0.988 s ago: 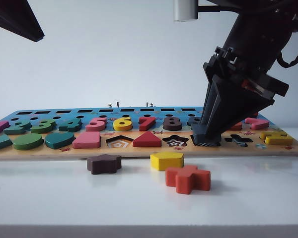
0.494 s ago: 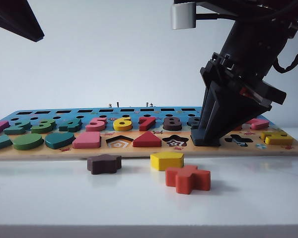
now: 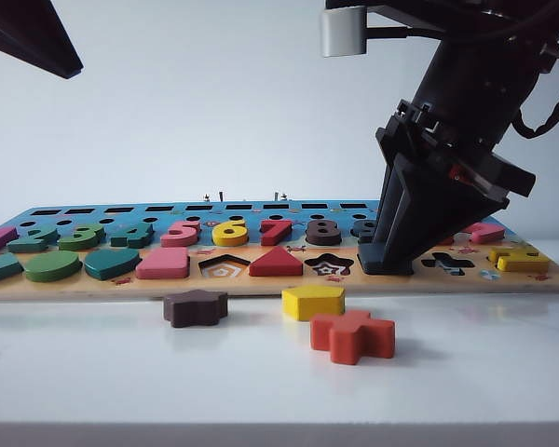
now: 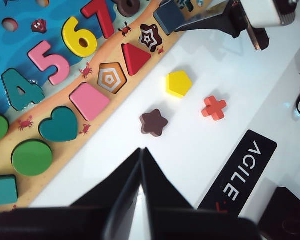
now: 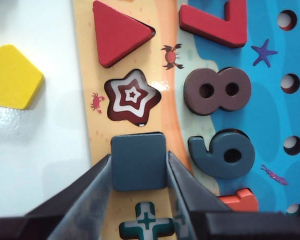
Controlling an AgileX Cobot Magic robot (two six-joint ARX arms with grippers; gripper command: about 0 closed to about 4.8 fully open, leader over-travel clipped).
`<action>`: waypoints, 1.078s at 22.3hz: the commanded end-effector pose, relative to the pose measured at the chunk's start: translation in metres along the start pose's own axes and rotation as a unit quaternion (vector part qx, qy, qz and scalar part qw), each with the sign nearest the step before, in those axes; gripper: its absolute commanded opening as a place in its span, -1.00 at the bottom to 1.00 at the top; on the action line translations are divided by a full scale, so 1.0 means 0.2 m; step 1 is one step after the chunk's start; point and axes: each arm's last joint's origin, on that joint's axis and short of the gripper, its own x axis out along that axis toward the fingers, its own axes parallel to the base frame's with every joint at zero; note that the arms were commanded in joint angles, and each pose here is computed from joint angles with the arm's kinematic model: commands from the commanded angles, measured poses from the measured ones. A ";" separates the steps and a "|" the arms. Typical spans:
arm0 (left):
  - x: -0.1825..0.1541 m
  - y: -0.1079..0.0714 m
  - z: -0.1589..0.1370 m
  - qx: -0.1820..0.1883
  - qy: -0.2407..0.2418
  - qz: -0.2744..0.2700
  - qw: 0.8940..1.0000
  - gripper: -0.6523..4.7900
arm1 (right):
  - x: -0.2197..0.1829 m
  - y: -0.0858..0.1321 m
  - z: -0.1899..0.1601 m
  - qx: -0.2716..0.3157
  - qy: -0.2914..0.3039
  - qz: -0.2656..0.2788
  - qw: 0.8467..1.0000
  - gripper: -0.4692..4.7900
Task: Insert the cube into the slot.
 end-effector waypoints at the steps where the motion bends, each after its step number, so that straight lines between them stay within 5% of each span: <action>1: -0.01 0.00 0.01 0.002 -0.006 -0.002 1.000 -0.70 | -0.01 -0.01 0.01 0.006 -0.019 0.002 1.000 -0.25; 24: -0.01 0.00 0.01 0.002 -0.006 -0.002 1.000 -0.70 | -0.02 0.00 0.02 0.040 -0.021 0.000 0.999 -0.12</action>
